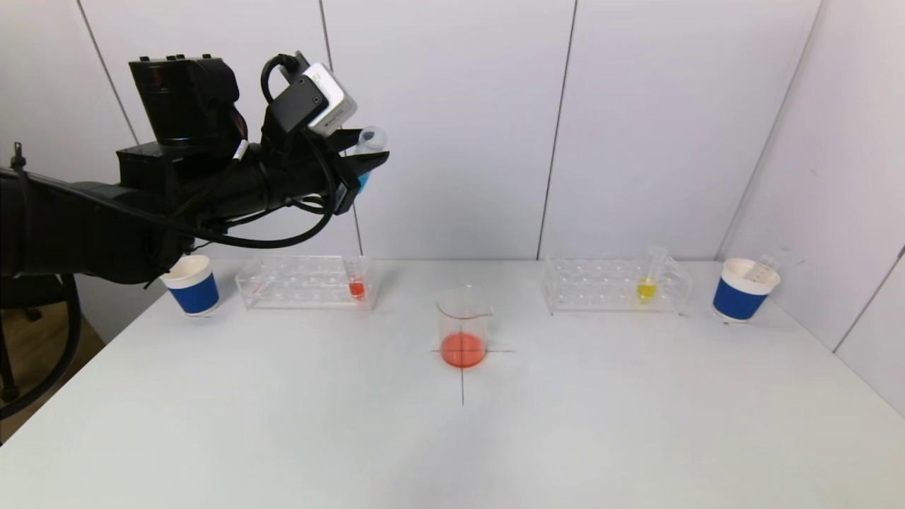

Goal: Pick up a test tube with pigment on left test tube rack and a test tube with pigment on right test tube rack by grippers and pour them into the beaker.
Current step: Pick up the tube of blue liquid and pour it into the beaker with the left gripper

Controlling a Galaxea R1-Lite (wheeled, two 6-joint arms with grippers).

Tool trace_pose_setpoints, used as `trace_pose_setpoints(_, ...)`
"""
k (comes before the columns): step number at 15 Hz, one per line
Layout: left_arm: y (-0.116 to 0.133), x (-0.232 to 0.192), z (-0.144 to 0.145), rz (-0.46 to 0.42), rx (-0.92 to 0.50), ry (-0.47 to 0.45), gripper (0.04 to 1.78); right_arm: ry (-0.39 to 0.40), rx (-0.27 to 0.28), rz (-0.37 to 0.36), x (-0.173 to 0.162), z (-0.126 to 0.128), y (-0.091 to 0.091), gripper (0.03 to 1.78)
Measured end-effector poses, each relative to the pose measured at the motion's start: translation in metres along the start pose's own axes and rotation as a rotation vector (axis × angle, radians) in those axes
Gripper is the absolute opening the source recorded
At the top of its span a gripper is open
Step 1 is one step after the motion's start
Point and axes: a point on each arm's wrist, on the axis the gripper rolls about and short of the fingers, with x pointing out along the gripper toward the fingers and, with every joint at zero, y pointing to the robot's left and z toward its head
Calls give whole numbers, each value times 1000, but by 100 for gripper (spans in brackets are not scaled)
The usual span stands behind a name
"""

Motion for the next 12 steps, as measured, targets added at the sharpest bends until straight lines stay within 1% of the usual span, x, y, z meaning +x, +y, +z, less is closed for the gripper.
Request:
trace_pose_setpoints(5, -7, 7, -7, -51, 103, -14, 44, 0, 0, 0, 0, 0, 0, 177)
trace_pose_setpoints(7, -16, 13, -9, -78, 139, -16, 44, -1, 0, 0, 0, 0, 0, 177)
trace_pose_setpoints(9, -27, 19, -12, -111, 145, -22, 44, -1, 0, 0, 0, 0, 0, 177)
trace_pose_setpoints(12, -38, 28, -16, -136, 180, -89, 44, -1, 0, 0, 0, 0, 0, 177)
